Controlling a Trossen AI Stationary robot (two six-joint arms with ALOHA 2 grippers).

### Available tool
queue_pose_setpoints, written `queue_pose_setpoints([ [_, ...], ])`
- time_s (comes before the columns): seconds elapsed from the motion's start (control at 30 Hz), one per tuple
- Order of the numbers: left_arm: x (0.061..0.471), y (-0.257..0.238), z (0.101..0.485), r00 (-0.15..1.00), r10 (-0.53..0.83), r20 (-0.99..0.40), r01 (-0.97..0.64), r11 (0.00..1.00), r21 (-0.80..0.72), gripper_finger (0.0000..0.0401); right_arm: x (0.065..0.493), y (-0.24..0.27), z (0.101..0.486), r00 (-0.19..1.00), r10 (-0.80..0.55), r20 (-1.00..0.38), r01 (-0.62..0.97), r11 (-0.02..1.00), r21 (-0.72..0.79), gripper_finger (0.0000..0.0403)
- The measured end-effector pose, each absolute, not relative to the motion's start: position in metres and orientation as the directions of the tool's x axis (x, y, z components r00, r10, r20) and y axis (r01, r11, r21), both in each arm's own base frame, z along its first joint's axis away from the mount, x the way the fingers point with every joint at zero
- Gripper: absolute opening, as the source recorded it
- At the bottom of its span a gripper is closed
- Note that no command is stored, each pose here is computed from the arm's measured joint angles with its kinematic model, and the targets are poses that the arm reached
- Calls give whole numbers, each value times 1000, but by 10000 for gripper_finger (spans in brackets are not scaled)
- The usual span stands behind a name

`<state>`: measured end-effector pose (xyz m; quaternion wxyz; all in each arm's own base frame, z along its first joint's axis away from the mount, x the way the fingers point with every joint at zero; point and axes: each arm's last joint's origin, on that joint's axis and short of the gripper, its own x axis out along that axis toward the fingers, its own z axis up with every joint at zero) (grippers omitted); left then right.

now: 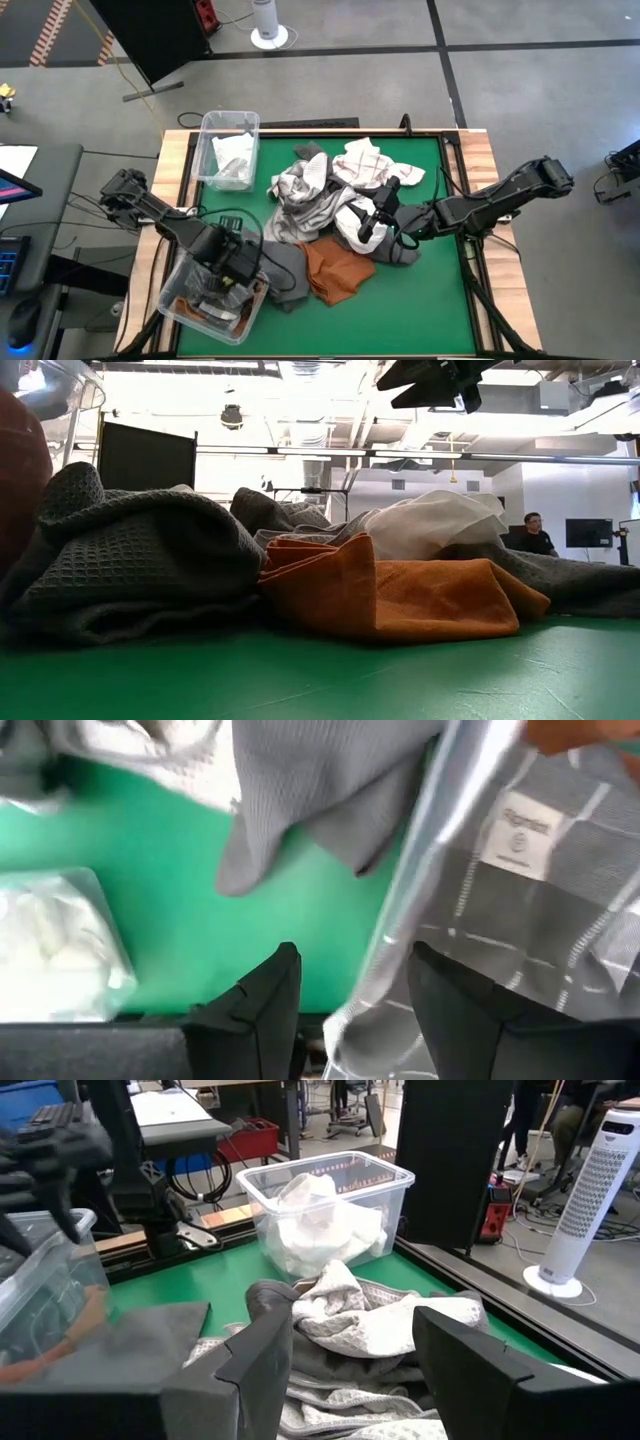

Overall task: Sort towels by color in basket
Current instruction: Put the gray patterned towel into the bottom transparent bin

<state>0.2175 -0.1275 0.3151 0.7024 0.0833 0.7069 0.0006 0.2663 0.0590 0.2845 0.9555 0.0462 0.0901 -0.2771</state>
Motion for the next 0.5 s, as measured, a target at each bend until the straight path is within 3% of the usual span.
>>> queue_pose_setpoints([
  [0.2, 217, -124, 277, -113, 55, -992, 80, 996, 46, 176, 266, 60, 284, 832, -518, -198, 534, 845, 35, 235],
  [0.3, 215, -120, 265, -150, 53, -987, -14, 998, 56, 171, 266, 60, 284, 831, -520, -198, 536, 843, 35, 235],
  [0.5, 227, -124, 267, -69, -57, -996, -299, 954, -34, 110, 267, 58, 284, 827, -526, -199, 542, 839, 39, 235],
])
